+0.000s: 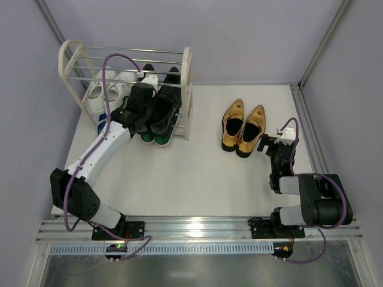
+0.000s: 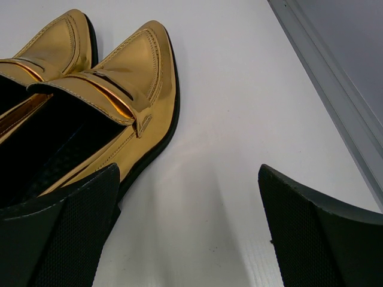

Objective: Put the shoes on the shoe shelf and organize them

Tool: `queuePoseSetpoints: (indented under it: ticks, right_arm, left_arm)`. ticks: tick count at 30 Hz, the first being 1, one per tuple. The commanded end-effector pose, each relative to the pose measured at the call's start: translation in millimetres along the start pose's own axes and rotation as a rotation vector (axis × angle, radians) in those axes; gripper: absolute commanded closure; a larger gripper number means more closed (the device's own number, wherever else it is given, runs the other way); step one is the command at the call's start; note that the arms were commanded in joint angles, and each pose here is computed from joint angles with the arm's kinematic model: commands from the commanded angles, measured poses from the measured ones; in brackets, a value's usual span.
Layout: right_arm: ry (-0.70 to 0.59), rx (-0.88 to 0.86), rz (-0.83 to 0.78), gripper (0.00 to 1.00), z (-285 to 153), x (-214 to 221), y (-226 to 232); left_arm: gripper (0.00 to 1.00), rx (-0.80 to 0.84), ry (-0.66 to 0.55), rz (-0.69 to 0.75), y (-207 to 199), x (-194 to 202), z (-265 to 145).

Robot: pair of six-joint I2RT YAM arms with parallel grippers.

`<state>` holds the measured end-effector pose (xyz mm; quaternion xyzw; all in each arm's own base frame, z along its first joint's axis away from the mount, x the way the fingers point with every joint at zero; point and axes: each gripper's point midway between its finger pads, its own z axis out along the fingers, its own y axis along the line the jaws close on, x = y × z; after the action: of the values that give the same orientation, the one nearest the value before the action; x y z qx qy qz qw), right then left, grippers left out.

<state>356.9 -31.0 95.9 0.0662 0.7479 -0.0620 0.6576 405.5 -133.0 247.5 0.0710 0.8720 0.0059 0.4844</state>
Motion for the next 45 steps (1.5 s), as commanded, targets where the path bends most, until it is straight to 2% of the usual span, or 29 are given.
queuePoseSetpoints:
  ticks: [1, 2, 3, 11, 20, 24, 33, 45]
  right_arm:
    - [-0.089, -0.004, 0.010, 0.03, 3, -24, 1]
    - [-0.089, -0.003, 0.010, 0.03, 3, -24, 1]
    - [-0.090, -0.004, 0.010, 0.03, 3, -25, 1]
    - [-0.089, -0.004, 0.010, 0.03, 3, -24, 1]
    - [-0.089, -0.004, 0.010, 0.03, 3, -24, 1]
    - [-0.090, -0.004, 0.010, 0.03, 3, -25, 1]
    - [-0.089, -0.003, 0.010, 0.03, 3, -24, 1]
    - [-0.087, -0.004, 0.010, 0.03, 3, -23, 1]
  left_arm:
    - [0.88, -0.013, -0.047, -0.023, -2, -14, 7]
    - [0.97, -0.011, -0.060, -0.030, -2, -19, 6]
    - [1.00, -0.013, -0.075, -0.036, -2, -22, 5]
    - [1.00, -0.036, -0.272, -0.105, 9, -88, -24]
    - [1.00, -0.056, -0.391, -0.152, 18, -122, -47]
    - [1.00, -0.063, -0.480, -0.165, 23, -143, -62]
    - [1.00, -0.058, -0.560, -0.168, 21, -178, -65]
    - [1.00, -0.070, -0.576, -0.148, 21, -193, -62]
